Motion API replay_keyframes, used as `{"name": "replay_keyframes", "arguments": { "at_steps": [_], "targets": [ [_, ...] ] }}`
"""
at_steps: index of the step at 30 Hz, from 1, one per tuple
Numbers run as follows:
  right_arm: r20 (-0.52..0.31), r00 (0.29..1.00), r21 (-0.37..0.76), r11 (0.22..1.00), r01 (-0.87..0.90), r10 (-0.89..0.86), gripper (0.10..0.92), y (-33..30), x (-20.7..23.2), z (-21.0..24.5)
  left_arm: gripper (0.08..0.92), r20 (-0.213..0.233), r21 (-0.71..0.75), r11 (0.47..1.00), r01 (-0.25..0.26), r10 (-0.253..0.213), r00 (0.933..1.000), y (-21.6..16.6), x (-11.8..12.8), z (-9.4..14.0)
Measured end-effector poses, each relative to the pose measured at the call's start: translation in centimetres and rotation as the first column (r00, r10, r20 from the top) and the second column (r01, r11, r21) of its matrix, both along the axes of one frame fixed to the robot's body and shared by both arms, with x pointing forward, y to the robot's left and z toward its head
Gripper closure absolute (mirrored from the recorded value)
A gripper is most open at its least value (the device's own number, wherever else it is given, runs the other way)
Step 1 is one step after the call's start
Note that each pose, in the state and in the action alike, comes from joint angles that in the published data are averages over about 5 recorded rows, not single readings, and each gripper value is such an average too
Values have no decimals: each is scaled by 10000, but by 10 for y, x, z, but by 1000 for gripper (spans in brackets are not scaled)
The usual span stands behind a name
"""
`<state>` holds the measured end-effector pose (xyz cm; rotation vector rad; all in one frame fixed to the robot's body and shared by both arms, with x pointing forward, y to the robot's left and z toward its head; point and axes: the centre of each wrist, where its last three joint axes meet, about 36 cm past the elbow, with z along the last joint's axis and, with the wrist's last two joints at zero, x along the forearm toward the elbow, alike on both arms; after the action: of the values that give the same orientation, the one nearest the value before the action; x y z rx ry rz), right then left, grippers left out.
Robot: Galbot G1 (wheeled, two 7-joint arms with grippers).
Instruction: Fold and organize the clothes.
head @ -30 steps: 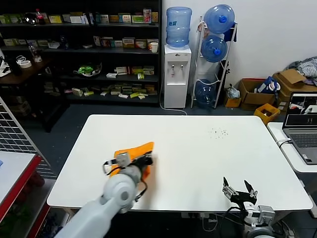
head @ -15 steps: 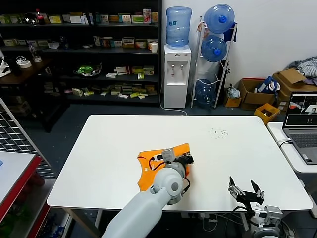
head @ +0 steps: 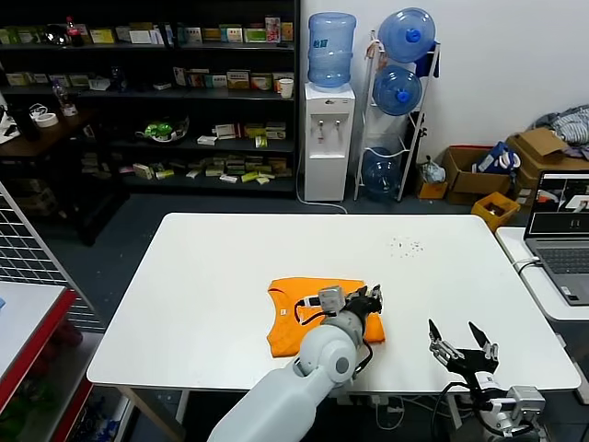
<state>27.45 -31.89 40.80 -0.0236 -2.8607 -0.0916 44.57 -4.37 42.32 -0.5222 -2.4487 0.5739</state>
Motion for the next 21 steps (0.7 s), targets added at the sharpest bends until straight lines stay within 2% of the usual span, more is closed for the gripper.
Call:
{"name": "replay_keyframes", "arguments": {
  "at_steps": [3,5,7,8,10,13,16,21],
  "targets": [
    [370,9979,66,9986,-532,529,200,-3,-1,-1,497,662,-164,9998,-83,94,9978,24,-14,-7],
    [620,9947,97,9965,-826,819,200,-3,-1,-4,445,1189,-203,9993,-304,327,9924,49,-25,-16],
    [862,9906,94,9941,-1078,1066,200,-4,0,-9,384,1784,-173,9978,-636,656,9818,76,-36,-29],
    [969,9884,71,9930,-1179,1167,200,-4,0,-12,358,2099,-143,9964,-834,845,9741,90,-43,-35],
    [1155,9842,-8,9909,-1347,1339,200,-5,1,-20,298,2719,-65,9923,-1237,1208,9547,117,-58,-49],
    [1349,9794,-163,9886,-1495,1503,200,-7,3,-32,220,3591,99,9836,-1799,1644,9187,153,-85,-68],
    [1493,9765,-342,9878,-1522,1556,200,-9,5,-45,183,4295,327,9747,-2211,1860,8837,180,-114,-85],
    [1648,9752,-505,9887,-1414,1479,200,-13,2,-67,177,5108,536,9642,-2597,1970,8368,203,-156,-100]
  ]
}}
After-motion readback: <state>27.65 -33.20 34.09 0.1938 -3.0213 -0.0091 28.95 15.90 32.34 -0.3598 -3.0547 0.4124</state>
